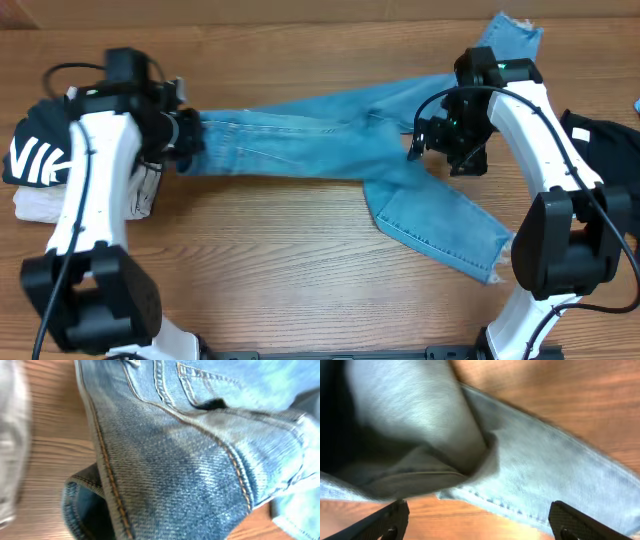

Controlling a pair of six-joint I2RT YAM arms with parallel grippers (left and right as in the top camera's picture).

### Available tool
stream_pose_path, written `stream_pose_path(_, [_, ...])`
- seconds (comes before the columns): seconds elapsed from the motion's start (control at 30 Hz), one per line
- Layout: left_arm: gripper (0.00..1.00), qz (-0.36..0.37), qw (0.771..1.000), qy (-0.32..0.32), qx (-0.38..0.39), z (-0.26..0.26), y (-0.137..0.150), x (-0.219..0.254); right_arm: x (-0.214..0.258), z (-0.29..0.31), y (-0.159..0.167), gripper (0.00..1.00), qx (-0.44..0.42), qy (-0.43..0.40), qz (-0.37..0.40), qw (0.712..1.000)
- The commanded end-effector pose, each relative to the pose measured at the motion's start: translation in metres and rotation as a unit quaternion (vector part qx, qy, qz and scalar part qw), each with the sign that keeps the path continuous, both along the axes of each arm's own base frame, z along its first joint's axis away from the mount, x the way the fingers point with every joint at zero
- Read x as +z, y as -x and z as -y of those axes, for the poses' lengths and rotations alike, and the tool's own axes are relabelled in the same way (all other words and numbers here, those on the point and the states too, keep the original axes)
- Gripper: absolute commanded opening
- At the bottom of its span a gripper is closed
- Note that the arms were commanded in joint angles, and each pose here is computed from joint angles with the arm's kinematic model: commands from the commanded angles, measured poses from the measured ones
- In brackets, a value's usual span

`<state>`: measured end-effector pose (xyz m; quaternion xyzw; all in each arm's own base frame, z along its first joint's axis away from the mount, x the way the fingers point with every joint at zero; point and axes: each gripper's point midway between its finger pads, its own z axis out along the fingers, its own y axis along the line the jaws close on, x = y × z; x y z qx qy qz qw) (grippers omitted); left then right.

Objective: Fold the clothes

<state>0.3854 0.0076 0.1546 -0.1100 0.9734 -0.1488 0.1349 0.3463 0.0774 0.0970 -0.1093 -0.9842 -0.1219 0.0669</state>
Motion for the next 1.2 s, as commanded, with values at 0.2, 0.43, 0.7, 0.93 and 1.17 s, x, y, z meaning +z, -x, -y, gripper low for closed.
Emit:
stream_pose_path(0.2, [0.04, 0.165, 0.978, -0.067, 0.112, -0.078, 0.006, 0.137, -0.045, -0.002, 0.079, 0.95, 0.010, 0.009, -0.124, 0.992])
stream_pose_path(0.43, [0.04, 0.164, 0.974, -0.091, 0.124, -0.086, 0.010, 0.142, -0.094, -0.008, 0.101, 0.88, -0.053, -0.004, -0.139, 0.989])
stream_pose_path(0.7, [0.06, 0.146, 0.977, -0.100, 0.121, -0.088, 0.018, 0.136, -0.080, 0.008, 0.072, 0.04, -0.067, 0.020, -0.072, 0.995])
stream_pose_path(0.93, [0.06, 0.138, 0.977, -0.111, 0.116, -0.090, 0.021, 0.133, 0.068, 0.117, 0.031, 0.04, -0.153, 0.172, 0.052, 0.972])
stream_pose_path(1.17, [0.07, 0.121, 0.976, -0.132, 0.126, -0.097, 0.028, 0.130, 0.141, 0.217, 0.025, 0.04, -0.289, 0.190, 0.141, 0.928])
